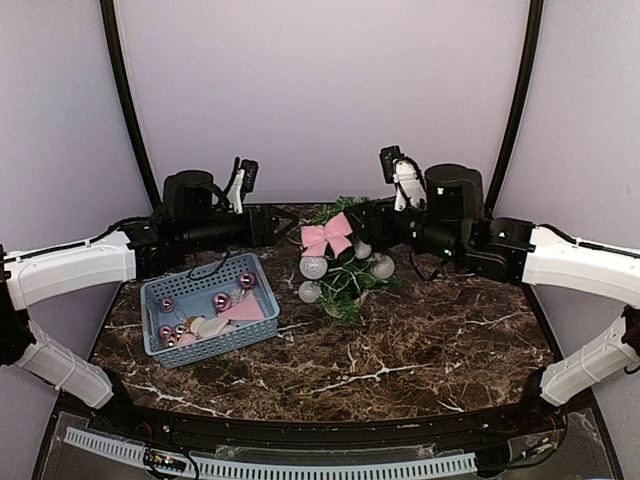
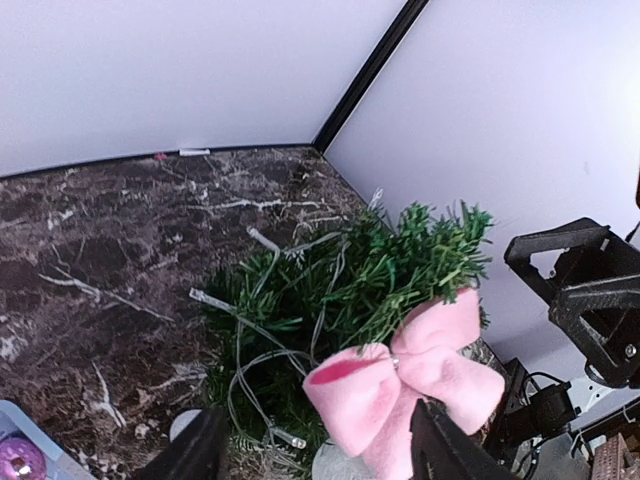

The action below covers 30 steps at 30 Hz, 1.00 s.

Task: Decorate the small christmas tree
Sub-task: Place the bow in the gap of branches, then pick up the ornament ball from the bin.

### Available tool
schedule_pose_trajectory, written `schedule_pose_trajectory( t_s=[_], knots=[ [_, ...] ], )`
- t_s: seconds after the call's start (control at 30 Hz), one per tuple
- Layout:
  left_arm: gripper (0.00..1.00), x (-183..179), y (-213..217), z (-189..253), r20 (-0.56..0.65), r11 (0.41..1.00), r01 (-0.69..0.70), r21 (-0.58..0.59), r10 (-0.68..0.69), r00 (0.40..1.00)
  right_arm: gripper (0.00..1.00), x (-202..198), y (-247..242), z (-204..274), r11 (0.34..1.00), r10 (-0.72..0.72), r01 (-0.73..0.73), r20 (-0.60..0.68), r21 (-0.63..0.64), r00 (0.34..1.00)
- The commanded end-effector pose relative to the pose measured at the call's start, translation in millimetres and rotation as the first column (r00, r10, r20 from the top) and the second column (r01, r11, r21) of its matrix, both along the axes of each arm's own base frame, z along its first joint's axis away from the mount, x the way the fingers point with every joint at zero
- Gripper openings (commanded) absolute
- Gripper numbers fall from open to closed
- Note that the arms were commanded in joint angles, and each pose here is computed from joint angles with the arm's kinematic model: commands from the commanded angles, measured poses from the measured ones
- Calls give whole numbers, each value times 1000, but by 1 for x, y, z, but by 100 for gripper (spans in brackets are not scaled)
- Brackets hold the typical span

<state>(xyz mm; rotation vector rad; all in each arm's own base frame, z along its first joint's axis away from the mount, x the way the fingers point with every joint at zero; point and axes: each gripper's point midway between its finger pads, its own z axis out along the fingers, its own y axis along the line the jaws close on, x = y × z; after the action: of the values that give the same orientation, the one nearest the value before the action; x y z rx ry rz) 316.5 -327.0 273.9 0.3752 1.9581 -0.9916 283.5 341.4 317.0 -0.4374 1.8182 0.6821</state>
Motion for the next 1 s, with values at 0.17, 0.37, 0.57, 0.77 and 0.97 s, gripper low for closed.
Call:
schedule_pose_trajectory(
  t_s=[0.17, 0.37, 0.57, 0.77, 0.97],
  knots=[
    [76, -13, 33, 15, 38, 999, -53, 13, 52, 998, 64, -1, -8, 36, 998, -16, 13, 49, 69, 999],
    [80, -18, 86, -35, -126, 976, -201, 80, 209, 970, 74, -2, -31, 35, 994, -85, 83, 39, 65, 996],
    [80, -38, 151, -107, -330, 914, -356, 196, 403, 854, 81, 5, -58, 21, 984, -170, 170, 7, 50, 985],
    [70, -68, 170, -172, -451, 890, -334, 312, 447, 772, 83, 17, -79, 0, 973, -220, 223, -56, 54, 974],
    [52, -74, 162, -202, -522, 902, -263, 343, 415, 745, 83, 21, -86, -11, 969, -228, 235, -94, 70, 969]
  ],
)
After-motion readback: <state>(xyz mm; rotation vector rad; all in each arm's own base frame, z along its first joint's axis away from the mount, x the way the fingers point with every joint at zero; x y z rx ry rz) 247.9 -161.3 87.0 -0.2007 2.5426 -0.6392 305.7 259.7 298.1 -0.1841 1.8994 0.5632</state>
